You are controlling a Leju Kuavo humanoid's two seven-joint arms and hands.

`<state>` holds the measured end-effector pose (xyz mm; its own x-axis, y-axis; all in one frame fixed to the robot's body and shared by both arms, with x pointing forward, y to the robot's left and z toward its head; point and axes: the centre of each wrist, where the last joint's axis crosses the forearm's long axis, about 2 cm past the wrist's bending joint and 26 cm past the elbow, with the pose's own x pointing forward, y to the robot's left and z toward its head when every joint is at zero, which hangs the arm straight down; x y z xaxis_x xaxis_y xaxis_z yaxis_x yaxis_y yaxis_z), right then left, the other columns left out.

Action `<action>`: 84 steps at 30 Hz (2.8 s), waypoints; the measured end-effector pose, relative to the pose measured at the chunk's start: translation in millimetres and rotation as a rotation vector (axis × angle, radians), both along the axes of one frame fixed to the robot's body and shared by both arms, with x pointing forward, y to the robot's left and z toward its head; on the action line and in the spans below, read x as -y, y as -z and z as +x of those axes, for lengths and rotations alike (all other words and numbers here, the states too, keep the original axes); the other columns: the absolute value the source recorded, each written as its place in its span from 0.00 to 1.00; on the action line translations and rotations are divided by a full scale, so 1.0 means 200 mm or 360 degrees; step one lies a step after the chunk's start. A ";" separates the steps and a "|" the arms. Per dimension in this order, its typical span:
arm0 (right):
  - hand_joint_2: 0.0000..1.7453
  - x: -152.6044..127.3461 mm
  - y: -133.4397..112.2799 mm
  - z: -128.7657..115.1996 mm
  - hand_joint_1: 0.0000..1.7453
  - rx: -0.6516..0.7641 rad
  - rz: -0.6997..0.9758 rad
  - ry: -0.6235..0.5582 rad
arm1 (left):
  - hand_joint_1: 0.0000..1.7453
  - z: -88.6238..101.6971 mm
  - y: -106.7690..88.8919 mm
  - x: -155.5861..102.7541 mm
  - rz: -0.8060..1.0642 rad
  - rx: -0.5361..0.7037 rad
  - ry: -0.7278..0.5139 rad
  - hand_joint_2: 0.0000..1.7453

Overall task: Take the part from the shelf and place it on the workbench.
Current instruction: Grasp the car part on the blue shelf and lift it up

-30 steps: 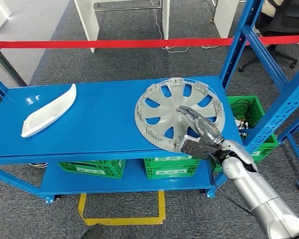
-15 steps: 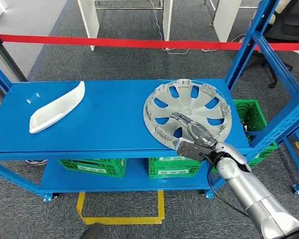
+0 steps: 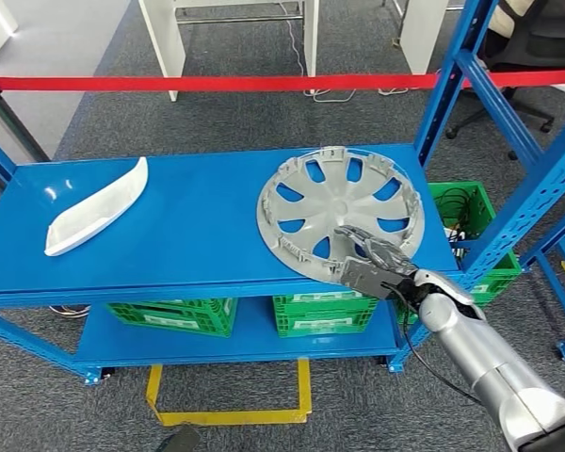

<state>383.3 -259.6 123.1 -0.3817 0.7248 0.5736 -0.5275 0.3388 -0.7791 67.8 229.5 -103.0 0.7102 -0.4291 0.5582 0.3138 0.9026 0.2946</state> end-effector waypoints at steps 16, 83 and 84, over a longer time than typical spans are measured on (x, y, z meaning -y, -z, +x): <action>1.00 0.22 0.05 0.08 0.00 -0.0302 -0.0118 0.0172 | 0.00 -0.01 0.01 -0.02 -0.0061 -0.0035 0.0021 0.00; 1.00 -0.05 -0.26 -0.04 1.00 0.1160 -0.0213 0.0314 | 0.00 0.00 0.01 -0.02 -0.0178 0.0007 -0.0068 1.00; 1.00 -0.05 -0.26 -0.04 1.00 0.1164 -0.0210 0.0316 | 0.00 0.00 0.00 -0.02 -0.0179 0.0008 -0.0068 1.00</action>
<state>376.3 -250.6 175.5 -0.4865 0.8641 0.1293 0.1987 0.2535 -0.9467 68.6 233.1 -104.0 0.7233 -0.3332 0.6048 0.2733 0.9425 0.1925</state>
